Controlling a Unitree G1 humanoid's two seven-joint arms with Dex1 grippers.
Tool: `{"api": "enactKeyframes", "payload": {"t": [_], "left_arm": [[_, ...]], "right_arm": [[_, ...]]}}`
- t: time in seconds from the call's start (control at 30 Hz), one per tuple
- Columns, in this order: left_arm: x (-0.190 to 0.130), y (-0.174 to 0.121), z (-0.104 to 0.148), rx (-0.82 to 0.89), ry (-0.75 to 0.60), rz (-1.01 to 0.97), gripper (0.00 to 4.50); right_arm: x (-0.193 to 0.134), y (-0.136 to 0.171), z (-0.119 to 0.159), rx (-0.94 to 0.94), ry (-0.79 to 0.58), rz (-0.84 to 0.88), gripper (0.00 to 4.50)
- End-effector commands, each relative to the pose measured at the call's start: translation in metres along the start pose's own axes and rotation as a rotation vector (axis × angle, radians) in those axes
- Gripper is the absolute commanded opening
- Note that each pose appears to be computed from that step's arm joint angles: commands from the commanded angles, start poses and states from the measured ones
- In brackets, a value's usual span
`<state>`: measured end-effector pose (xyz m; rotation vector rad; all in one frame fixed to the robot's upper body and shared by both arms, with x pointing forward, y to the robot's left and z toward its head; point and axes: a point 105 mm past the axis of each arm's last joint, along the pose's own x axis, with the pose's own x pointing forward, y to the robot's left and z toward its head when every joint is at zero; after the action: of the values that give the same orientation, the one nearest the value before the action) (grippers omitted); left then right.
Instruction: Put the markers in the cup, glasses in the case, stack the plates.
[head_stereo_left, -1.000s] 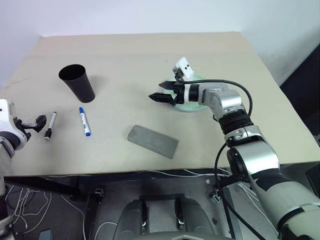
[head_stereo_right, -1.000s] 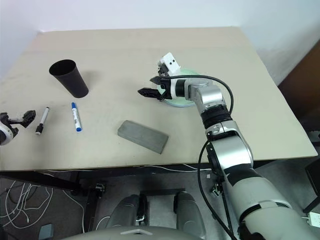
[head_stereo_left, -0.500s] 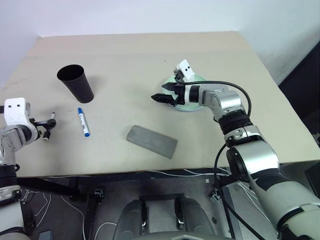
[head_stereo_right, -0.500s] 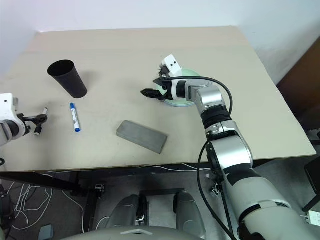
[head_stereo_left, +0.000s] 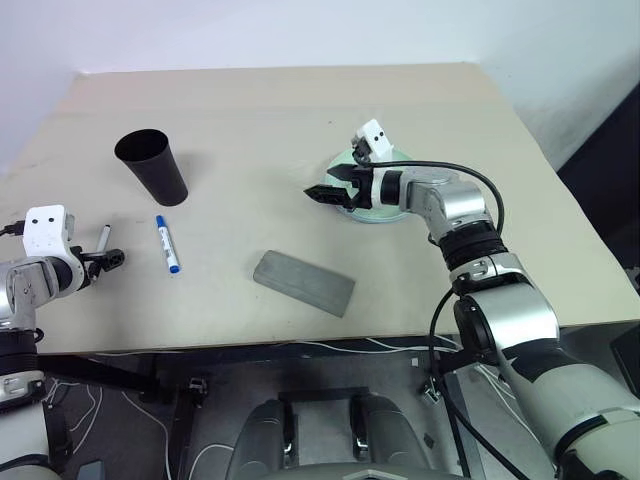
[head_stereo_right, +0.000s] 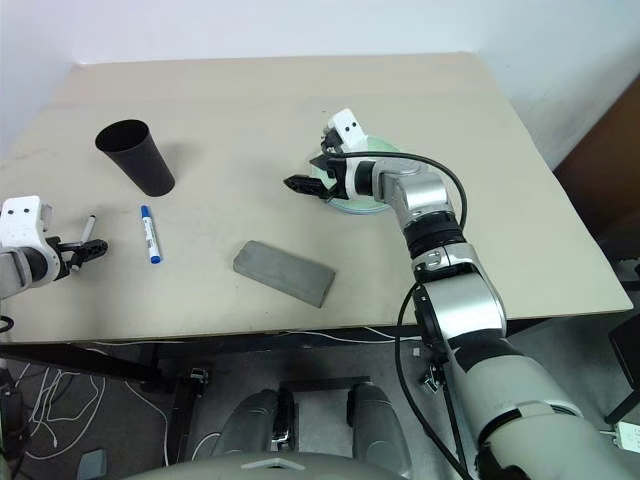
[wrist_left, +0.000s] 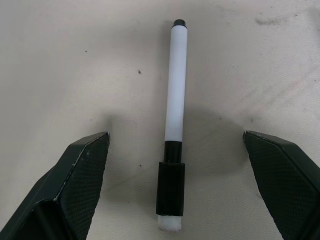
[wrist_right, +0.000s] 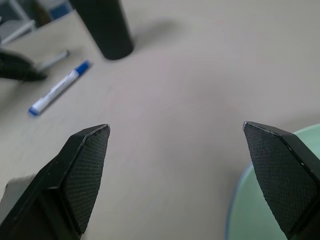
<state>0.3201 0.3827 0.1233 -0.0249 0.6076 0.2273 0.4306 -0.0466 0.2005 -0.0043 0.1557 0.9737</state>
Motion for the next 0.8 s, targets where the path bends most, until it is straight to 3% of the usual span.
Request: {"api": "enactKeyframes", "payload": {"t": [0.03, 0.43, 0.53, 0.8], "left_arm": [[-0.003, -0.001, 0.004, 0.004, -0.024, -0.005, 4.50], [-0.004, 0.001, -0.003, 0.003, -0.011, 0.001, 4.50], [-0.005, 0.001, -0.002, 0.000, -0.018, 0.006, 3.92], [-0.006, 0.005, -0.003, -0.018, -0.015, 0.016, 1.18]], "right_arm": [[0.000, 0.005, 0.018, 0.023, -0.084, 0.021, 4.49], [0.001, 0.009, 0.009, 0.024, -0.063, 0.027, 4.49], [0.003, 0.007, 0.006, 0.011, -0.049, 0.009, 4.50], [0.004, 0.007, 0.000, 0.018, -0.023, 0.005, 4.50]]}}
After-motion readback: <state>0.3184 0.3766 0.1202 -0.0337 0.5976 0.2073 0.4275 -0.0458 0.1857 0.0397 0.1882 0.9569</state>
